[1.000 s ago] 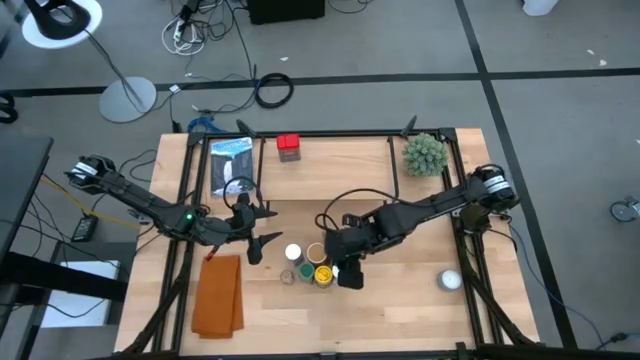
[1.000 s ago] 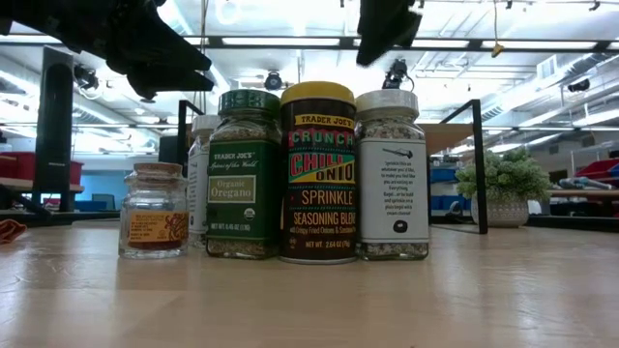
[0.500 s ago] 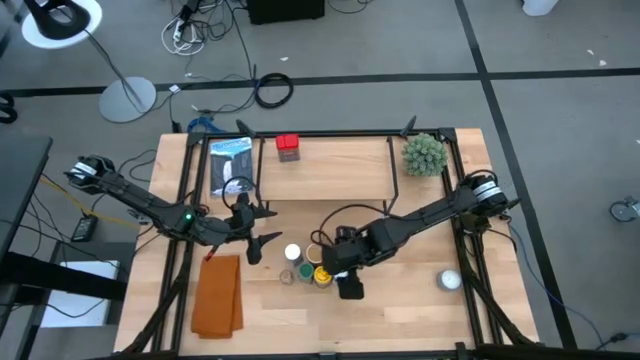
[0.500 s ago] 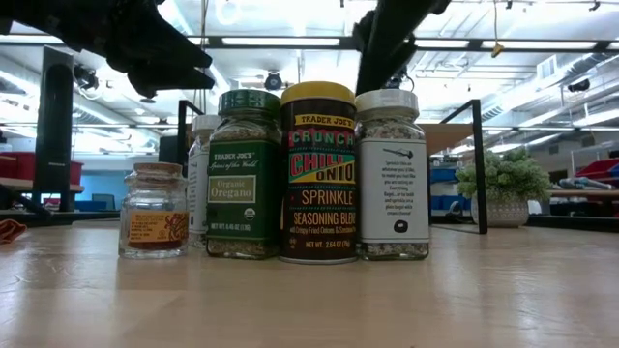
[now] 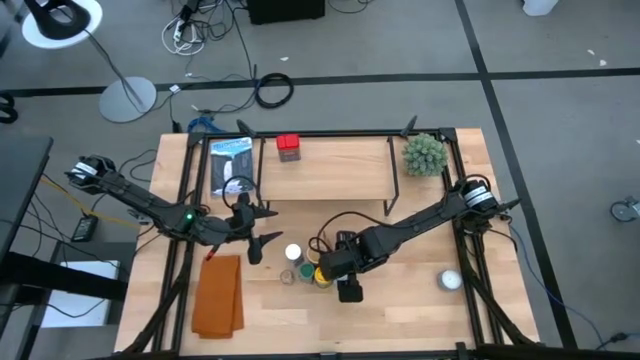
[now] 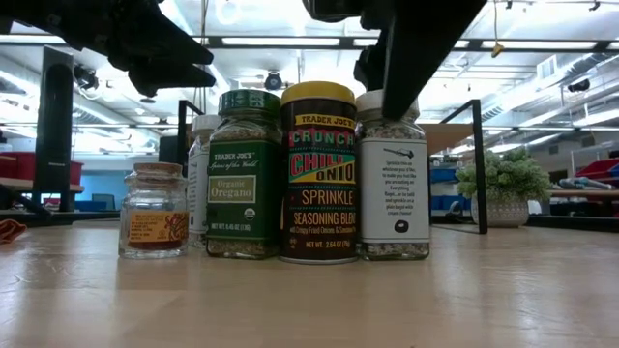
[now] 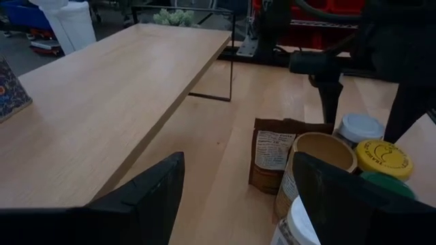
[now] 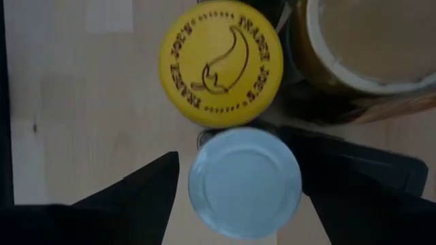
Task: Shelf spices
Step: Put the right white seasoning bottle on the shelf
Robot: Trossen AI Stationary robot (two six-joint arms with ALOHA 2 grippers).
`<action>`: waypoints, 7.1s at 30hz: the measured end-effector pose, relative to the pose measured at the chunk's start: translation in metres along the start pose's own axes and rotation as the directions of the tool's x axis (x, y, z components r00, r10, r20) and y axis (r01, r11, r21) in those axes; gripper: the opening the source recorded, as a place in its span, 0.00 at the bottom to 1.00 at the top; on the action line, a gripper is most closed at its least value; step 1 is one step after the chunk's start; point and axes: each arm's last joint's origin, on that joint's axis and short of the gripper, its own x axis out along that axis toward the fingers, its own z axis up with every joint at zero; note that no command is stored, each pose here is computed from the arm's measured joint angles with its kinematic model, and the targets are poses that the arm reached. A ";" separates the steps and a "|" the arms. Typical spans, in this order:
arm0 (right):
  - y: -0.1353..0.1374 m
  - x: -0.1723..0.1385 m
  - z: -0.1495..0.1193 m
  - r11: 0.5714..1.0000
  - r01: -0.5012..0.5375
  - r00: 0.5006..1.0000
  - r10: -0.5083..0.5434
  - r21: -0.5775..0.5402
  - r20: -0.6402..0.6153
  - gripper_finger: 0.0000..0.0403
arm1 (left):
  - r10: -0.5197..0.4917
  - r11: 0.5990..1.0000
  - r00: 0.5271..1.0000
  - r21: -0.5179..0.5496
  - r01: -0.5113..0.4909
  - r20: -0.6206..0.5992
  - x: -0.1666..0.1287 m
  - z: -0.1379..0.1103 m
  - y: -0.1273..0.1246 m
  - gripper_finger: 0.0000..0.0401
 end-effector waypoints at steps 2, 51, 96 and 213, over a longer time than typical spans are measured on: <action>0.000 0.000 0.000 1.000 -0.008 1.000 0.008 0.012 -0.007 0.76 | 0.000 1.000 1.000 0.001 0.000 -0.001 0.000 0.000 0.000 0.69; -0.005 -0.068 0.012 0.999 0.014 0.997 -0.011 0.035 -0.081 0.54 | 0.000 1.000 1.000 0.002 0.000 -0.002 0.000 0.000 0.000 0.69; -0.244 -0.177 0.024 0.552 0.211 0.949 -0.313 0.807 -0.034 0.55 | 0.000 1.000 1.000 0.002 0.000 -0.002 0.000 0.000 0.000 0.69; -0.244 -0.121 -0.079 0.743 0.094 0.771 -0.475 0.663 0.424 0.00 | 0.000 1.000 1.000 0.002 0.000 -0.002 0.000 0.000 0.000 0.69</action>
